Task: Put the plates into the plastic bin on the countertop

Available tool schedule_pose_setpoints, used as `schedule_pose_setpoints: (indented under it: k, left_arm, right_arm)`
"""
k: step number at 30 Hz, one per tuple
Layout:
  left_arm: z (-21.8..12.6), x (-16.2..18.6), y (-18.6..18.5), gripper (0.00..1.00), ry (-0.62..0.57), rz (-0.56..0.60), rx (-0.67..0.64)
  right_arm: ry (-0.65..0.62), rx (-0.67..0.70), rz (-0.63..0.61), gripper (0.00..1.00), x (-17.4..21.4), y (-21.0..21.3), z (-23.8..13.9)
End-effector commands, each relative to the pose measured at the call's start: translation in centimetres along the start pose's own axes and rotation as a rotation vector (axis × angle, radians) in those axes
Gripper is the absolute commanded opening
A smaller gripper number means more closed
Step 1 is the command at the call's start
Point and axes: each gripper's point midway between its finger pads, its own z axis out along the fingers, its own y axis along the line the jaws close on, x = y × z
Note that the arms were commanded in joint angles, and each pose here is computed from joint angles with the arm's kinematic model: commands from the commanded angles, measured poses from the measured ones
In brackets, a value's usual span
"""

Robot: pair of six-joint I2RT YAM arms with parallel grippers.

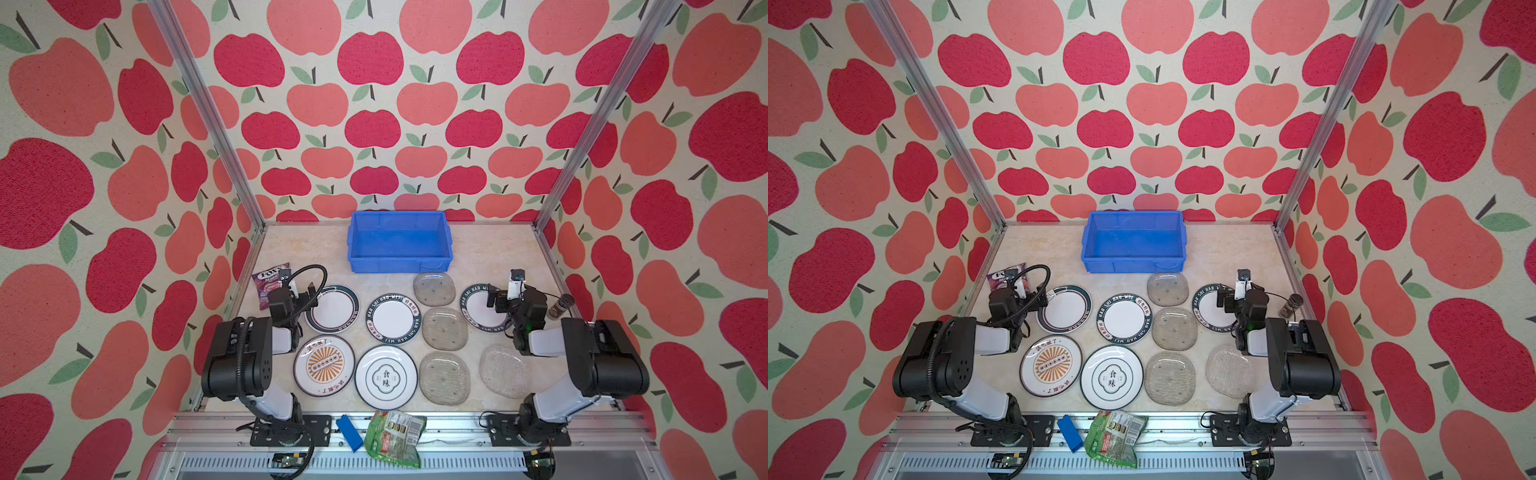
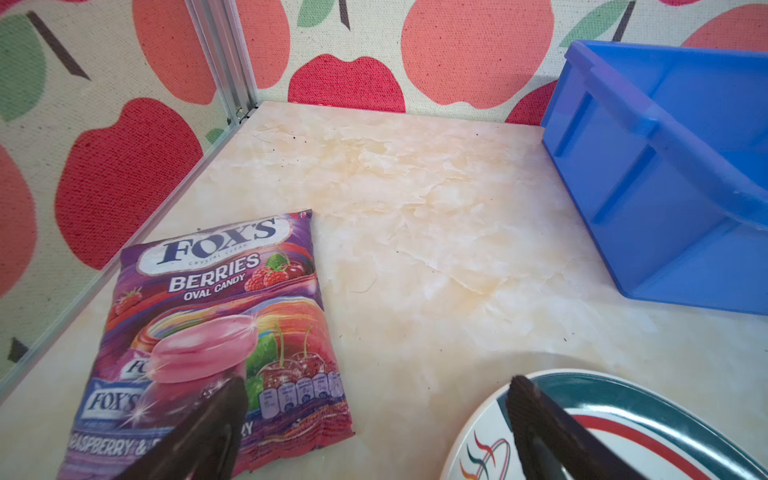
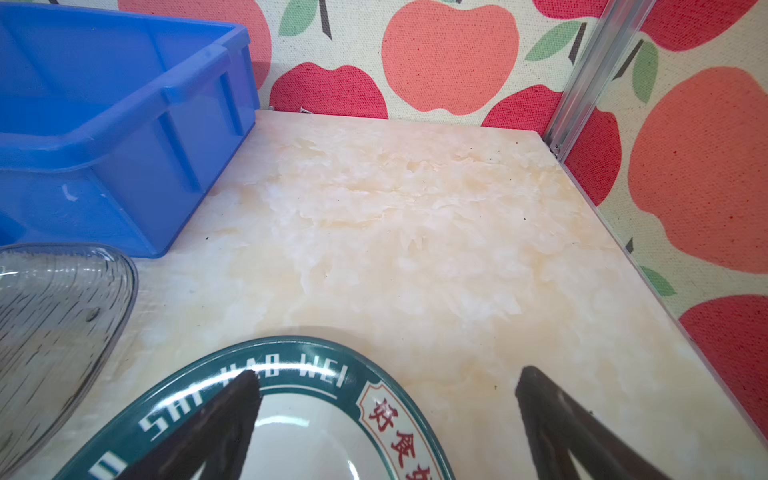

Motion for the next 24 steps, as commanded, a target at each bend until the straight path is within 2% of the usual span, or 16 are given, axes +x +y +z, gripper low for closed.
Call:
schedule_pose_setpoints:
  k: [1,24]
  left_arm:
    - [0.05,0.12,0.09,0.99,-0.006,0.012,-0.008]
    - [0.12,0.11,0.09,0.99,-0.003,0.009,-0.007]
  right_arm:
    - [-0.009,-0.019,-0.012,0.99,-0.42,0.39,0.09]
    - [0.003,-0.014,-0.006,0.99,-0.31,0.24,0.28]
